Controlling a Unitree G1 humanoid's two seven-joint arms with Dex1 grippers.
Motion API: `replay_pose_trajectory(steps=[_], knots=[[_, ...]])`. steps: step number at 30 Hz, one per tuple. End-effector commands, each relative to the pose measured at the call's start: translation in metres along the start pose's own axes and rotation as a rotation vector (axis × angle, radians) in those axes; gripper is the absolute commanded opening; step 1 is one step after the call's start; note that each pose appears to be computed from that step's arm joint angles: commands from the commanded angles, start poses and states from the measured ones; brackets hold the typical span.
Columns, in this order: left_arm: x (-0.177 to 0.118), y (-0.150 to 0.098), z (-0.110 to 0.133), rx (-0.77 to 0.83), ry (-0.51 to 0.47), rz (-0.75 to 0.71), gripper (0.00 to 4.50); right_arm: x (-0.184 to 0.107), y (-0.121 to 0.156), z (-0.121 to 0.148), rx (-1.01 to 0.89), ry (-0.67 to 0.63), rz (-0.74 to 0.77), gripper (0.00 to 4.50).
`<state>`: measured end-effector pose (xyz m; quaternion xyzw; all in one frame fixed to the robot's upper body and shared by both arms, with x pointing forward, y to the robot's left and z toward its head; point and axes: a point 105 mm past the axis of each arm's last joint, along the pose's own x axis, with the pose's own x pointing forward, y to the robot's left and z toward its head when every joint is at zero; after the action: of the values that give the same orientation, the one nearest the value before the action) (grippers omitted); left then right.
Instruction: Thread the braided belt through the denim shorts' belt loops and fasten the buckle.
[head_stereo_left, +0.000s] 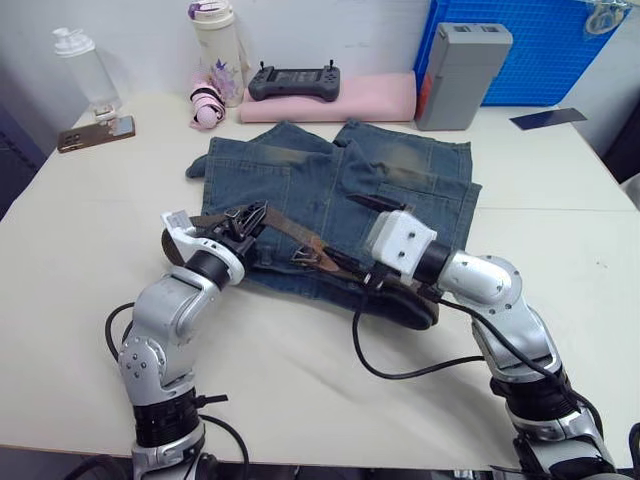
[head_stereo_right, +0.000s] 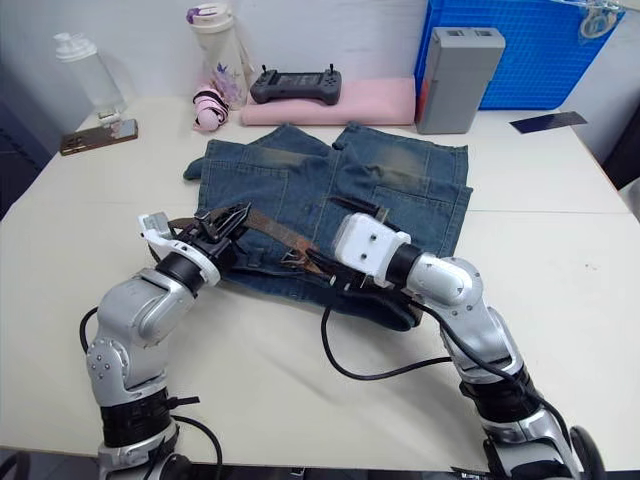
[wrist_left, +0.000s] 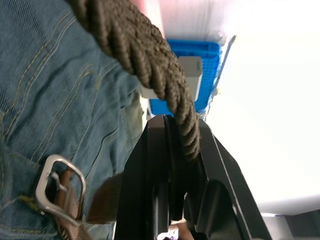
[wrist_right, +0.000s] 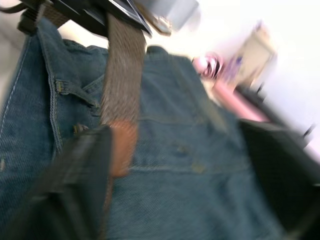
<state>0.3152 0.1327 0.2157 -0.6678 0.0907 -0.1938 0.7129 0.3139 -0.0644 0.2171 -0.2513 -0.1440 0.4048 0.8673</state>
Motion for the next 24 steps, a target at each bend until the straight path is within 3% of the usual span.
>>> replay_pose_trajectory(steps=[1,10,16,20,24], knots=[[-0.002,-0.019,0.016,0.012,-0.053,-0.074,0.00,-0.011,-0.020,0.013,0.117,-0.037,-0.089,4.45],[-0.017,-0.026,0.044,0.086,-0.141,-0.077,0.00,-0.019,-0.025,0.008,0.210,-0.016,-0.157,4.45],[-0.032,-0.015,0.063,0.160,-0.182,-0.013,0.00,-0.023,-0.024,0.006,0.211,0.001,-0.174,4.45],[-0.037,-0.009,0.067,0.208,-0.171,0.018,0.00,-0.023,-0.021,0.007,0.230,-0.008,-0.160,4.45],[-0.046,0.007,0.072,0.243,-0.153,0.067,0.00,-0.025,-0.006,0.019,0.304,-0.069,-0.044,4.45]])
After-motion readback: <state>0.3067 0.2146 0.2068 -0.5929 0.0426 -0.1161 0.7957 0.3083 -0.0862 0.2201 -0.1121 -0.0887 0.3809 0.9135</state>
